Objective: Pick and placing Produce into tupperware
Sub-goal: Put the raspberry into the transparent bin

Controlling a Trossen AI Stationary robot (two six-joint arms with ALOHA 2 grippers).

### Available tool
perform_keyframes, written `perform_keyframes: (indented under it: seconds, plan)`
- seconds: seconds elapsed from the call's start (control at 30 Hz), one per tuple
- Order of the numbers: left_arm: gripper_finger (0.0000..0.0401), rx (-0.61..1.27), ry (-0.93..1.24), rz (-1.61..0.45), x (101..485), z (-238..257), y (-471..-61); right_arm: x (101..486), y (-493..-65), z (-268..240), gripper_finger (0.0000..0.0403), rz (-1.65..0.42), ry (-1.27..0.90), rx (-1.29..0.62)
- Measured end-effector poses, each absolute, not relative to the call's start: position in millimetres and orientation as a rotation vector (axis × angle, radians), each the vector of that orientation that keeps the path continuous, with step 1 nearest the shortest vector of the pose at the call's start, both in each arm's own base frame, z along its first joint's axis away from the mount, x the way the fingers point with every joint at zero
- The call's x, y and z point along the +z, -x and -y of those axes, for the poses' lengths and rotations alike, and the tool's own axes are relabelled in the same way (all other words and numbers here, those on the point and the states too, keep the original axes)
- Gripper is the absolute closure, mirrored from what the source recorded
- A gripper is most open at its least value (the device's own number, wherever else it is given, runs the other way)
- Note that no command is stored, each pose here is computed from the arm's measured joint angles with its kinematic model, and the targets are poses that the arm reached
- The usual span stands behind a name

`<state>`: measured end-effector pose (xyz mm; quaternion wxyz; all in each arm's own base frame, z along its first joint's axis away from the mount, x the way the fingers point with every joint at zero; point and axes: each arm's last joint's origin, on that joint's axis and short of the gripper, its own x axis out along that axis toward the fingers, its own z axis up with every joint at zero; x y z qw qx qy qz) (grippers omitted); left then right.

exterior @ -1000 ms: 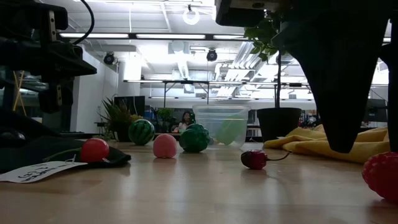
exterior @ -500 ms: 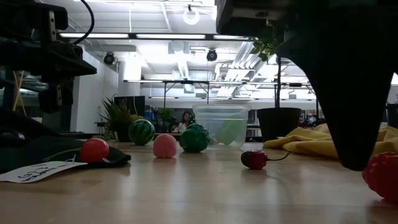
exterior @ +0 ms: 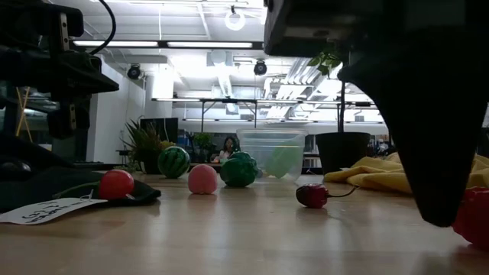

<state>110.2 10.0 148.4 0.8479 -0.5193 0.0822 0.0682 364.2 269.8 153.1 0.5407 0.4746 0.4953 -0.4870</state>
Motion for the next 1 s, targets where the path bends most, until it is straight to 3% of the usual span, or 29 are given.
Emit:
perform_keyframes:
  seconds: [0.53, 1.0]
  plan:
    - [0.0400, 0.144, 1.095, -0.174, 148.3, -10.0, -110.2, 148.0, -365.4, -271.2, 0.0238, -1.197, -1.125, -1.148]
    - [0.0400, 0.143, 1.095, -0.174, 148.4, -10.0, -110.2, 148.0, -365.0, -270.9, 0.0324, -1.204, -1.109, -1.143]
